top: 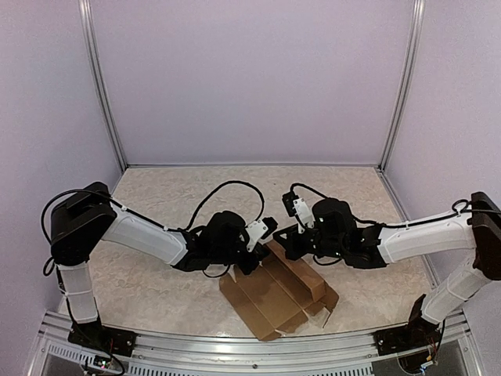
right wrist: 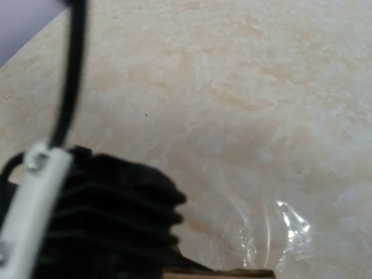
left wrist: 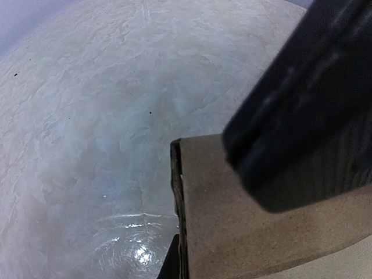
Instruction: Fold the paper box
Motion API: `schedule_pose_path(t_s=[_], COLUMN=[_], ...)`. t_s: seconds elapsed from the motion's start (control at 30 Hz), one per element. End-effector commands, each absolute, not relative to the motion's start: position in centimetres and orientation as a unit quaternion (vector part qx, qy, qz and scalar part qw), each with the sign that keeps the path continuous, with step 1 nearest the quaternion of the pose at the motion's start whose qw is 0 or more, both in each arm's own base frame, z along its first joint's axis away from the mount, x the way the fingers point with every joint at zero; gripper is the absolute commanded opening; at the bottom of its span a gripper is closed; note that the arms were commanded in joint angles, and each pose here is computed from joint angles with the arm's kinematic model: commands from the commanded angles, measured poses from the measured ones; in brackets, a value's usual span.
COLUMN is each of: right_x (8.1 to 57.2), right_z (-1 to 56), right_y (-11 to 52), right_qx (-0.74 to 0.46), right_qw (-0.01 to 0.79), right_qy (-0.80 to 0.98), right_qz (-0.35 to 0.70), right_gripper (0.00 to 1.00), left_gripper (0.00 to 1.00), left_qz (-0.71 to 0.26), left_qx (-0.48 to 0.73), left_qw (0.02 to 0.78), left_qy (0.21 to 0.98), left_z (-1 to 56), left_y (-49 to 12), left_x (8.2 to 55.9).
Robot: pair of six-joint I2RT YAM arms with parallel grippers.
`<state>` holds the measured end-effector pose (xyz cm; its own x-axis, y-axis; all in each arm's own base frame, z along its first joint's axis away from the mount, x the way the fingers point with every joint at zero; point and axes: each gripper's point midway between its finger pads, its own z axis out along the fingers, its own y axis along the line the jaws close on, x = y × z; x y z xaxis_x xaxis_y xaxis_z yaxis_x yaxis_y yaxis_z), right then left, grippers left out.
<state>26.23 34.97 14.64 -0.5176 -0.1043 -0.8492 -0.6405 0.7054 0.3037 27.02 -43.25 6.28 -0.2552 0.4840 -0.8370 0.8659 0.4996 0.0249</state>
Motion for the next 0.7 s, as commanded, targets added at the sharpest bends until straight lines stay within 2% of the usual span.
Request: schedule_pose_path(t_s=[0.0, 0.5, 0.67], right_x=[26.5, 26.7, 26.4], right_z=[13.7, 9.4, 8.6], right_y=[35.5, 36.1, 35.8], right_qx=[-0.225, -0.235, -0.229], right_qw=[0.433, 0.403, 0.396], right_qy=[0.81, 0.828, 0.833], right_qz=[0.325, 0.311, 0.31], right_gripper=[0.0, 0.0, 0.0], left_gripper=[0.0, 0.01, 0.16], left_qz=[-0.232, -0.234, -0.232], left_qx=[0.441, 0.429, 0.402], left_qw=[0.417, 0.42, 0.426], left_qy=[0.76, 0.764, 0.776], left_z=[5.7, 4.9, 4.3], left_y=[-43.8, -43.7, -43.2], left_x=[26.9, 27.0, 27.4])
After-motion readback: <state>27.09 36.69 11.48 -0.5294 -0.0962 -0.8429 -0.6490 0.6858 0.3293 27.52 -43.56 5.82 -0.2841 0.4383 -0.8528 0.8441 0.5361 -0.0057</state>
